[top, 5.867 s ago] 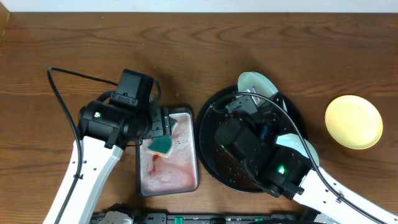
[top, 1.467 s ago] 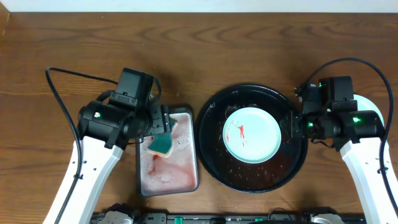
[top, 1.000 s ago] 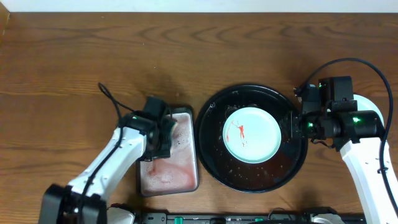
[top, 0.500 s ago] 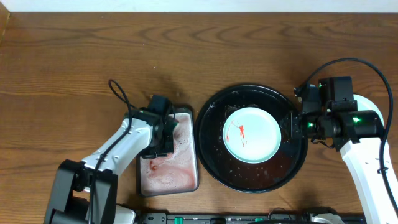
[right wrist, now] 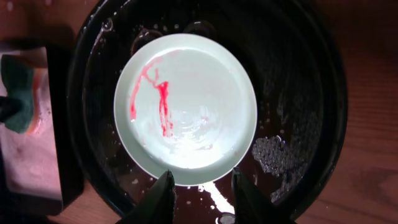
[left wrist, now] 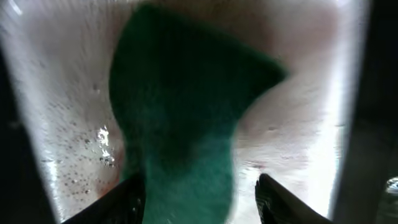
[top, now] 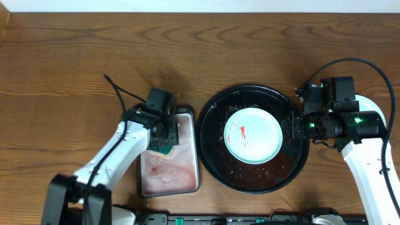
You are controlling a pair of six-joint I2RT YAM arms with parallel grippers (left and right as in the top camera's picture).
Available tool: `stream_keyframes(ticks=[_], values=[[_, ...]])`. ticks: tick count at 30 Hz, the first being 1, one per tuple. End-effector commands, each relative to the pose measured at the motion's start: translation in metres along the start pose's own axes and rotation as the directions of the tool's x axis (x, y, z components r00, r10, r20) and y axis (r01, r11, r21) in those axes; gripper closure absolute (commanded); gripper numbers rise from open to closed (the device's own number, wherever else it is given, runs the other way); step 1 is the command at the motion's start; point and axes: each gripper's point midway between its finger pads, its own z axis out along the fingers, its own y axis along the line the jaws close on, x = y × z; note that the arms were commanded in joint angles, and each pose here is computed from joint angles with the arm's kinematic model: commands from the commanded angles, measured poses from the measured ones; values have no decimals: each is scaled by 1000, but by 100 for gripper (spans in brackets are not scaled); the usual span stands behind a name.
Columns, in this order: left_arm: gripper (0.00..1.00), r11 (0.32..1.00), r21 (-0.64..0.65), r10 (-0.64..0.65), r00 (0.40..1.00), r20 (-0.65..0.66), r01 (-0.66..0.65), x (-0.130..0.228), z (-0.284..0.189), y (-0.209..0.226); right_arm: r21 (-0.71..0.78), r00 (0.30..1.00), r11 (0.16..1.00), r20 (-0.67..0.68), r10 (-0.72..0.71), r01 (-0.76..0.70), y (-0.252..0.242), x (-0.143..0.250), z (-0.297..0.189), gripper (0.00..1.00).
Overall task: Clean dirty plates on tray and stack at the side
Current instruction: 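Grasp the sponge in the soapy tray with the left gripper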
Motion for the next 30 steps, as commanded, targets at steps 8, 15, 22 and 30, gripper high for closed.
stream_keyframes(ticks=[8,15,22,30], values=[[92,999,-37,0,996,-94,-3,18,26,9,-15,1000,1000,8,-25,25,5,-1,-2,74],[49,1000,-22,-5,993,-115,2,14,8,2,-15,1000,1000,8,-25,25,5,-1,-2,75],[45,999,-52,-4,994,-111,-1,14,8,8,-14,1000,1000,9,-25,25,5,-2,-2,74],[75,999,-48,-1,998,-60,-1,10,21,10,-14,1000,1000,9,-25,25,5,-2,-2,74]])
